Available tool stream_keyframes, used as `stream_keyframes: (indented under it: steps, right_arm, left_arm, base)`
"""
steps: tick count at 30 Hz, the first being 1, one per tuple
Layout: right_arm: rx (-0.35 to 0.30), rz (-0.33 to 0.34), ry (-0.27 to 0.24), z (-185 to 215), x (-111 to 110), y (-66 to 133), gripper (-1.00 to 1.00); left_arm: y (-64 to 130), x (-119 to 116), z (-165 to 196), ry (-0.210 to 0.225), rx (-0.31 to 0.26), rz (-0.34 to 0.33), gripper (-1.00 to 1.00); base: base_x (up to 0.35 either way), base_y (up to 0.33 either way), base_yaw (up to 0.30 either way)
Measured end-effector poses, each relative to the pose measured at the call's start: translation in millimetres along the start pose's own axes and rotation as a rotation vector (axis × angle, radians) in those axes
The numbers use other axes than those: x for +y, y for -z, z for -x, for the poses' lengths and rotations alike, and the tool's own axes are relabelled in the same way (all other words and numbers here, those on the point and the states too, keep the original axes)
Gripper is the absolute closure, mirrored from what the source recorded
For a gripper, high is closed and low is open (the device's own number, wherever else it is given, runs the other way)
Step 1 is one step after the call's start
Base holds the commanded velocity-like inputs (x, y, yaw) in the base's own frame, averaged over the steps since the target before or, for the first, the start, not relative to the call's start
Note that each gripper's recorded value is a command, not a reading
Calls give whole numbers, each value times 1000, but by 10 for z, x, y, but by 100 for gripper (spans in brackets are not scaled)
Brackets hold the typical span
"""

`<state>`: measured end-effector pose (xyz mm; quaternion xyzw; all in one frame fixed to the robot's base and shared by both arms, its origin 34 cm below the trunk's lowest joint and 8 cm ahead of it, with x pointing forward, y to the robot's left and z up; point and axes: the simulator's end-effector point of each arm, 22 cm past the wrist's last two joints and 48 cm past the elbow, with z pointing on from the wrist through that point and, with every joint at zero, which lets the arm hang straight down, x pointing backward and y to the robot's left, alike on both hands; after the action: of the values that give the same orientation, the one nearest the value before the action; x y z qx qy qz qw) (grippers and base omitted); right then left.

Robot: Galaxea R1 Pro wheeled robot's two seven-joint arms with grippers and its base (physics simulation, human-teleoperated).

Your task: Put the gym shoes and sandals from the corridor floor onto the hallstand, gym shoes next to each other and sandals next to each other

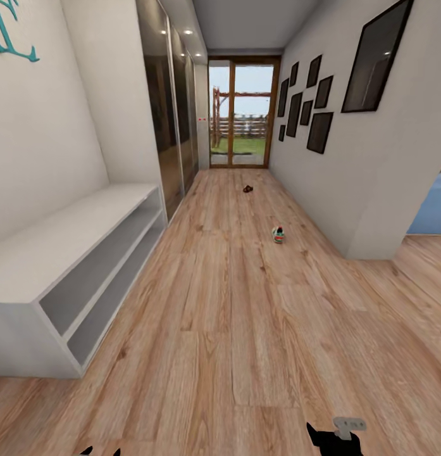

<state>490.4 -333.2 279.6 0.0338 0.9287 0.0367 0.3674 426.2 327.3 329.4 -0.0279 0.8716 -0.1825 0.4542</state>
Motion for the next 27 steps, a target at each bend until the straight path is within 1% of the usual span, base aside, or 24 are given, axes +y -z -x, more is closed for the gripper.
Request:
stream_keyframes:
  steps: [11, 15, 20, 27]
  right_arm:
    - [0, 0, 0, 1, 0, 0, -100]
    - [0, 0, 0, 1, -1, 0, -100]
    - [0, -1, 0, 0, -3, 0, -100]
    - [0, -2, 0, 0, -4, 0, -100]
  left_arm:
    - [0, 0, 1, 0, 0, 0, -100]
    - [0, 0, 0, 0, 0, 0, -100]
    - [-1, -1, 1, 0, 0, 0, -100]
    - [-1, -1, 0, 0, 0, 0, -100]
  base:
    - [339, 0, 0]
    - [339, 0, -60]
    - [339, 0, -197]
    - [339, 0, -256]
